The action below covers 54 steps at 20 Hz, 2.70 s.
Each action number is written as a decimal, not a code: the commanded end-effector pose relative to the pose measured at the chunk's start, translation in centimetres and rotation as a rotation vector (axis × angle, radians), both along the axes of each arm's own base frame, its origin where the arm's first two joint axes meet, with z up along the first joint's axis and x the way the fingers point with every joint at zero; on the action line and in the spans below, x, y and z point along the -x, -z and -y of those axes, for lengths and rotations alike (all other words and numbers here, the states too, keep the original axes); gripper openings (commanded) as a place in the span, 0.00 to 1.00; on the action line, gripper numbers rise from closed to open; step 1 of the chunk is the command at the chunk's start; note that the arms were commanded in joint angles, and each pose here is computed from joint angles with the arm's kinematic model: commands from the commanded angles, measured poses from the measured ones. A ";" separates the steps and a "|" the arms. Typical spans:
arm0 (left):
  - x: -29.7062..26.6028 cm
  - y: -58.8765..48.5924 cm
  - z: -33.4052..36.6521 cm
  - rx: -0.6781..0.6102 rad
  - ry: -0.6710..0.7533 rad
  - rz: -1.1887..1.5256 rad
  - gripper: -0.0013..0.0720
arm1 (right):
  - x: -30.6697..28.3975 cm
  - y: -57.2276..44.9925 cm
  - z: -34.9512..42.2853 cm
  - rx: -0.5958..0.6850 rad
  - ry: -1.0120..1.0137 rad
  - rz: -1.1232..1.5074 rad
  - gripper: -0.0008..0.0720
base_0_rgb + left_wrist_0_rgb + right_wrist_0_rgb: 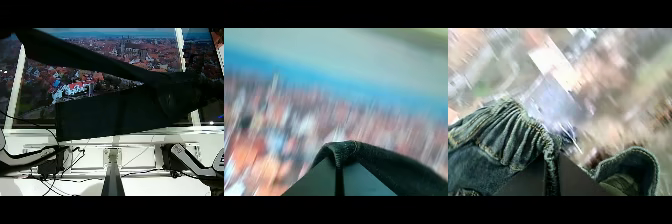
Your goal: Fold the clothes and pants, and hang the long-sleeved shirts on hangers.
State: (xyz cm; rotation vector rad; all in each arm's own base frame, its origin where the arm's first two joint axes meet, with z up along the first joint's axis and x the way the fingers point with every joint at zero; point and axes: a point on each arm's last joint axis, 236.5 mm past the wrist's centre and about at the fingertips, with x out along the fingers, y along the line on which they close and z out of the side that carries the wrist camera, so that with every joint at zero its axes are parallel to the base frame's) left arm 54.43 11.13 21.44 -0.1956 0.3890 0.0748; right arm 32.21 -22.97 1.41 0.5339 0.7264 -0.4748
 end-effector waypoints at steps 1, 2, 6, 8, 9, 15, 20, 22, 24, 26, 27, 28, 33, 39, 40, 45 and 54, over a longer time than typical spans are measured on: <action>-1.0 -0.2 3.0 0.001 0.034 0.017 0.04 | -1.7 -0.9 -0.5 0.018 -0.003 0.051 0.06; 0.1 4.8 3.3 -0.074 0.070 -0.159 0.04 | -1.6 -0.9 -0.5 0.022 -0.005 0.047 0.05; 9.2 25.1 1.0 -0.061 0.088 -0.893 0.05 | -1.1 -0.4 -0.5 0.041 -0.027 0.009 0.06; 10.5 28.5 1.0 -0.015 0.097 -0.995 0.05 | -1.1 -0.4 -0.5 0.041 -0.026 0.010 0.06; 10.3 29.3 1.0 -0.009 0.098 -0.996 0.05 | -1.1 -0.3 -0.5 0.041 -0.027 0.009 0.06; 1.0 24.3 2.6 0.136 0.046 -0.591 0.05 | -1.2 -0.1 -0.3 0.037 -0.022 0.008 0.06; -6.8 13.1 3.0 0.365 -0.036 -0.143 0.05 | -2.1 -1.4 0.9 0.050 0.041 0.089 0.06; -7.8 9.9 3.5 0.355 -0.016 -0.077 0.05 | -2.4 -1.9 1.3 0.050 0.065 0.118 0.06; -8.2 8.9 4.4 0.347 0.004 -0.060 0.05 | -2.4 -1.9 1.3 0.051 0.065 0.117 0.05; -8.2 9.3 5.4 0.347 0.022 -0.074 0.05 | -2.4 -1.9 1.2 0.048 0.063 0.116 0.06; -8.3 9.5 5.9 0.347 0.029 -0.078 0.05 | -2.4 -1.8 1.2 0.047 0.062 0.115 0.06; -8.3 9.5 6.2 0.348 0.033 -0.079 0.05 | -2.4 -1.8 1.1 0.045 0.060 0.113 0.06; -7.1 11.1 7.2 0.349 0.075 -0.167 0.05 | -2.2 -1.6 1.1 0.060 0.047 0.094 0.06; -0.6 18.7 5.1 0.105 0.137 -0.562 0.05 | -1.1 1.7 1.4 0.083 -0.006 -0.031 0.06; 0.4 19.6 5.1 0.097 0.144 -0.613 0.05 | -1.1 2.2 1.3 0.070 -0.008 -0.041 0.06; 1.6 21.7 5.2 0.111 0.148 -0.675 0.05 | -1.2 2.4 1.5 0.074 -0.003 -0.040 0.50; 3.0 22.7 2.4 0.002 0.115 -0.741 0.97 | -1.2 2.4 1.5 0.074 -0.002 -0.039 0.49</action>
